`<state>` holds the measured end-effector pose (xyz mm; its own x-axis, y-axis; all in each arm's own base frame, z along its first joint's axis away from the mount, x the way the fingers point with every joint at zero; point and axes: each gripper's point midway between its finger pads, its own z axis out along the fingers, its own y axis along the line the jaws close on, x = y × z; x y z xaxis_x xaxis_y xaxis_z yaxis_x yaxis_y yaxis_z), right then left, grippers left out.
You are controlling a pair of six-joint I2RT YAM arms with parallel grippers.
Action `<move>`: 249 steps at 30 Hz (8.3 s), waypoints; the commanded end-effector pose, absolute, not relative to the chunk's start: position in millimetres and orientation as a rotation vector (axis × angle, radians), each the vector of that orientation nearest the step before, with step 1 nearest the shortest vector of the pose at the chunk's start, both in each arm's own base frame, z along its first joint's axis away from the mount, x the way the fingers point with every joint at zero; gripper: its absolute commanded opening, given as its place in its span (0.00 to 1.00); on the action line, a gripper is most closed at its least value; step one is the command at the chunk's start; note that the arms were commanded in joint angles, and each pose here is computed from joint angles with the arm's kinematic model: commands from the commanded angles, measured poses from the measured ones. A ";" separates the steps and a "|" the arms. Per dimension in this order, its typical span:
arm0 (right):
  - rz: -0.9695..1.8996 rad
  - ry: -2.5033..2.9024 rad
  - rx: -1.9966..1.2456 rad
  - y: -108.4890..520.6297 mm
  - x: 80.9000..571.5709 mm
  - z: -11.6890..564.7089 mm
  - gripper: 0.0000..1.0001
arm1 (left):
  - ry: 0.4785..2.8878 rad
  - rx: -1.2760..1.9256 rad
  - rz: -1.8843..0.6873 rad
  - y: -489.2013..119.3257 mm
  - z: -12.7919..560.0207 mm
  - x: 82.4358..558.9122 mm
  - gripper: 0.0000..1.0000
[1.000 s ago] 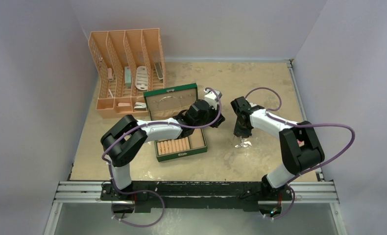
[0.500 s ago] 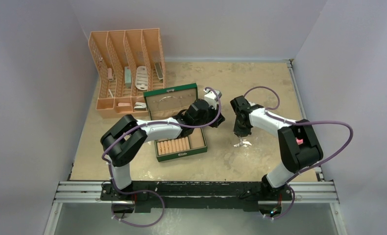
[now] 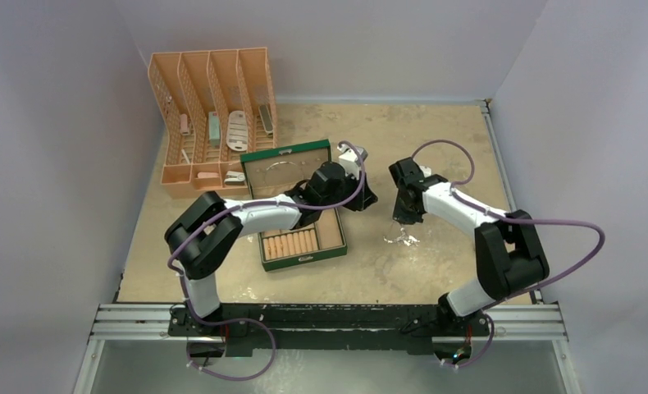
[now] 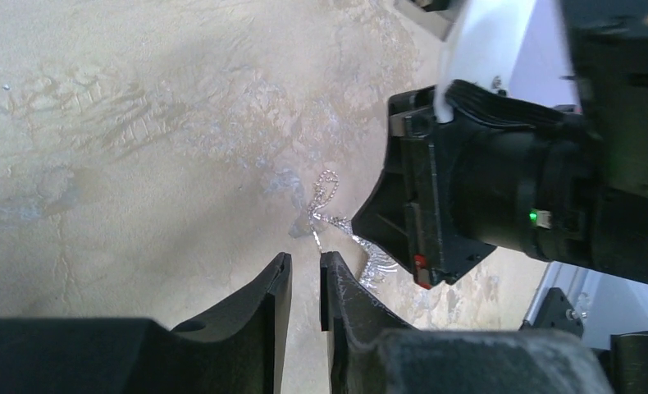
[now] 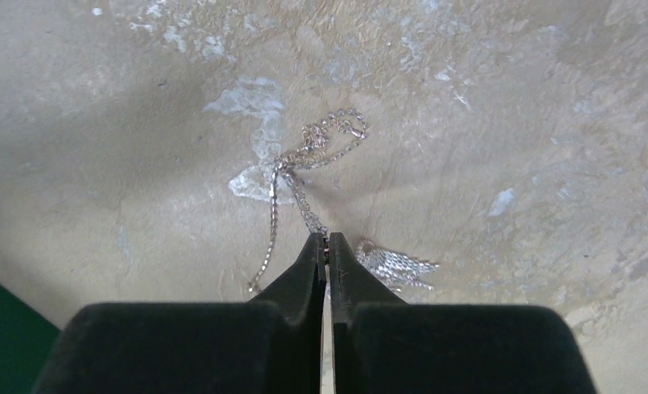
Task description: Organize the mixed jewelry
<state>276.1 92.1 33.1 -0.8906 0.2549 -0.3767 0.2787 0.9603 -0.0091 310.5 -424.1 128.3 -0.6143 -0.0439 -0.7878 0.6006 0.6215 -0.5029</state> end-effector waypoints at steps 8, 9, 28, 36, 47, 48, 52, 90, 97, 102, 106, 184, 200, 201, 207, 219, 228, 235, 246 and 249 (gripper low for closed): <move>0.012 2.601 0.389 92.7 280.8 94.4 0.00 | 2.008 0.526 -1.224 -452.4 151.2 300.0 0.29; 0.022 2.594 0.387 93.0 280.3 98.3 0.00 | 2.014 0.540 -1.237 -455.6 148.1 298.8 0.29; 0.171 2.525 0.370 101.4 269.6 138.1 0.00 | 1.867 0.707 -1.238 -498.0 112.8 296.0 0.44; 0.250 2.463 0.379 104.9 266.5 166.5 0.00 | 1.856 0.696 -1.191 -513.0 103.7 304.2 0.48; 0.277 2.382 0.415 100.1 263.9 197.3 0.00 | 1.842 0.601 -1.112 -510.6 102.4 323.2 0.50; 0.276 2.369 0.424 98.7 264.5 201.2 0.00 | 1.847 0.599 -1.109 -509.5 101.9 323.0 0.50; 0.263 2.328 0.460 93.1 266.0 213.9 0.00 | 1.850 0.598 -1.113 -507.8 101.5 320.8 0.48; 1.038 1.892 0.066 206.9 309.2 267.6 0.03 | 1.655 0.905 -0.601 -382.1 311.6 307.0 0.00; 1.057 1.800 -0.118 221.9 307.8 272.6 0.17 | 1.612 0.917 -0.555 -355.4 339.5 319.0 0.00; 1.016 1.739 -0.251 221.4 298.7 277.1 0.43 | 1.621 0.945 -0.600 -335.4 343.7 321.4 0.00; 0.973 1.683 -0.339 225.1 293.4 285.8 0.55 | 1.621 0.989 -0.595 -322.7 343.8 319.2 0.00; 0.957 1.838 -0.196 352.4 385.1 219.8 0.00 | 1.955 0.614 -0.070 -226.4 236.7 396.7 0.00; 0.957 1.921 -0.030 345.7 389.4 219.3 0.00 | 1.964 0.585 -0.066 -228.0 229.2 403.1 0.06; 0.956 1.924 -0.023 345.7 390.0 220.3 0.00 | 1.967 0.587 -0.065 -227.8 228.3 402.7 0.07; 0.963 1.936 -0.003 345.2 388.8 223.5 0.00 | 1.974 0.582 -0.059 -225.9 228.4 401.7 0.10; 0.932 1.916 0.109 335.5 397.5 235.3 0.00 | 1.987 0.579 -0.057 -225.2 224.5 401.3 0.14; 0.909 1.926 0.212 322.5 405.1 237.9 0.00 | 2.009 0.564 -0.053 -225.3 219.7 401.7 0.15; 0.942 1.935 0.209 324.9 405.1 240.3 0.00 | 2.019 0.537 -0.026 -220.0 220.1 402.7 0.20; 0.961 1.947 0.206 327.8 408.1 239.5 0.00 | 2.026 0.481 -0.023 -216.3 223.7 404.1 0.26; 0.945 1.964 0.226 326.5 410.8 233.6 0.00 | 2.028 0.469 -0.034 -217.2 225.9 403.2 0.27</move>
<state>401.2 325.4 207.4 -0.5972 0.4553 -0.6603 -0.1991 0.7133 0.6720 392.3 -221.0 199.2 -0.4391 0.3770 -0.8155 0.4048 0.8933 0.1950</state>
